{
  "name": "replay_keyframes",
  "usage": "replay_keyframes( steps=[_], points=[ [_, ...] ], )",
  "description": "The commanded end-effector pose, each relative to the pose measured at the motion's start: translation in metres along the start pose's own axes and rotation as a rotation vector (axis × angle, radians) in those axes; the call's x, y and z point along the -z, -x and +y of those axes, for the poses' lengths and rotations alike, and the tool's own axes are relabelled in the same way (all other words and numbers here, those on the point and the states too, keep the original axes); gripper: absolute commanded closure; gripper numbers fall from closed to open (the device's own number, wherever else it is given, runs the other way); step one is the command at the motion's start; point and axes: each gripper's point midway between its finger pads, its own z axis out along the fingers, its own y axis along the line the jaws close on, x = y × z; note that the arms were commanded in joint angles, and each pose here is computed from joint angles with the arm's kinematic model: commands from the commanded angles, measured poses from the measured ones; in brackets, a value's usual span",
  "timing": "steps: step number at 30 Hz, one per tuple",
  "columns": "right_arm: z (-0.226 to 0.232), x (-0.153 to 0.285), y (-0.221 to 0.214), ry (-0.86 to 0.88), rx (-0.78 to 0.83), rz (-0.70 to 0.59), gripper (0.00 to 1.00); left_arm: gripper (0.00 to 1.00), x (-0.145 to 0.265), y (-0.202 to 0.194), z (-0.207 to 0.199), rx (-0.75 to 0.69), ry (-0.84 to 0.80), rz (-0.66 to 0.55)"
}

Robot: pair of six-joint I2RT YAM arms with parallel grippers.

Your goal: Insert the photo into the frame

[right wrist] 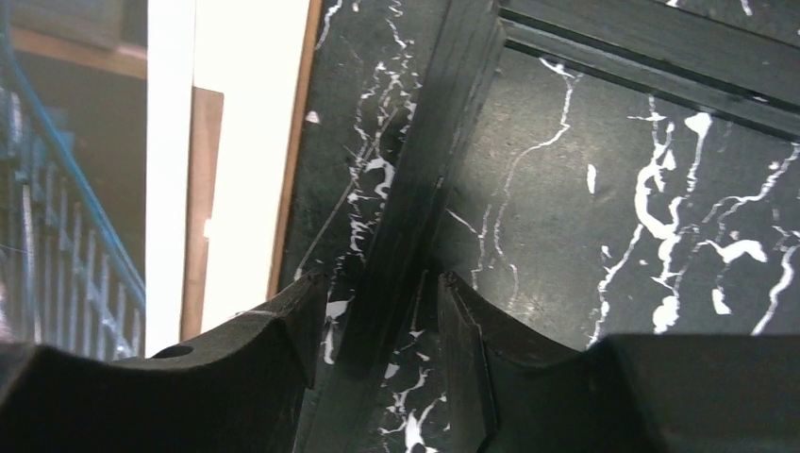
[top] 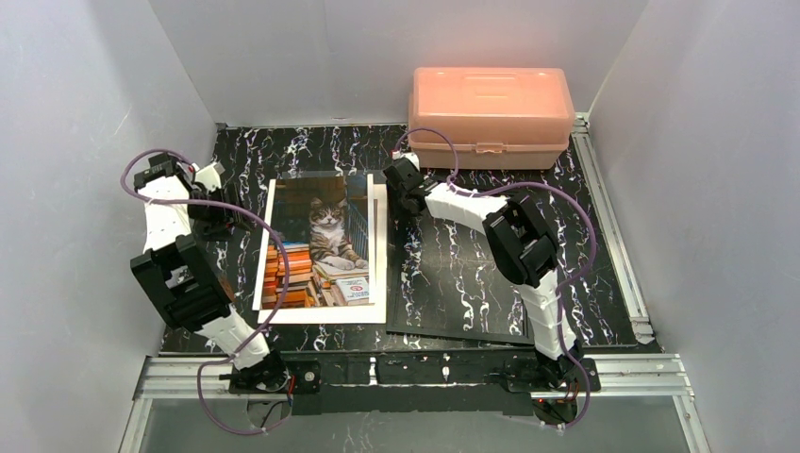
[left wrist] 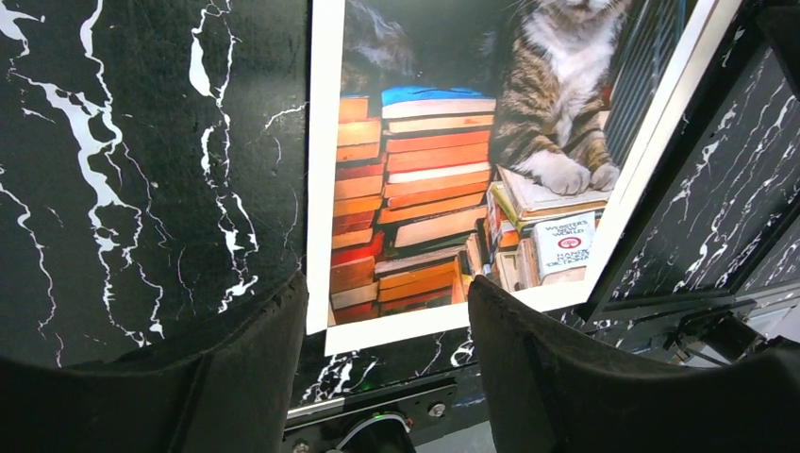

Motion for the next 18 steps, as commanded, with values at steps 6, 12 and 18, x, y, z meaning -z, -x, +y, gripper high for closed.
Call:
replay_keyframes(
  steps=[6,12,18],
  points=[
    [0.023,0.067,0.071,0.017,-0.042,-0.211,0.24,0.42,-0.015,0.007,0.025,-0.005,0.069,0.063],
    [0.063,0.043,0.094,0.098,-0.076,-0.216,0.13,0.45,-0.038,0.021,0.037,-0.031,0.131,0.100],
    [0.069,0.007,0.118,0.097,-0.094,-0.229,0.02,0.48,-0.060,0.017,0.045,-0.105,0.190,0.134]
  ],
)
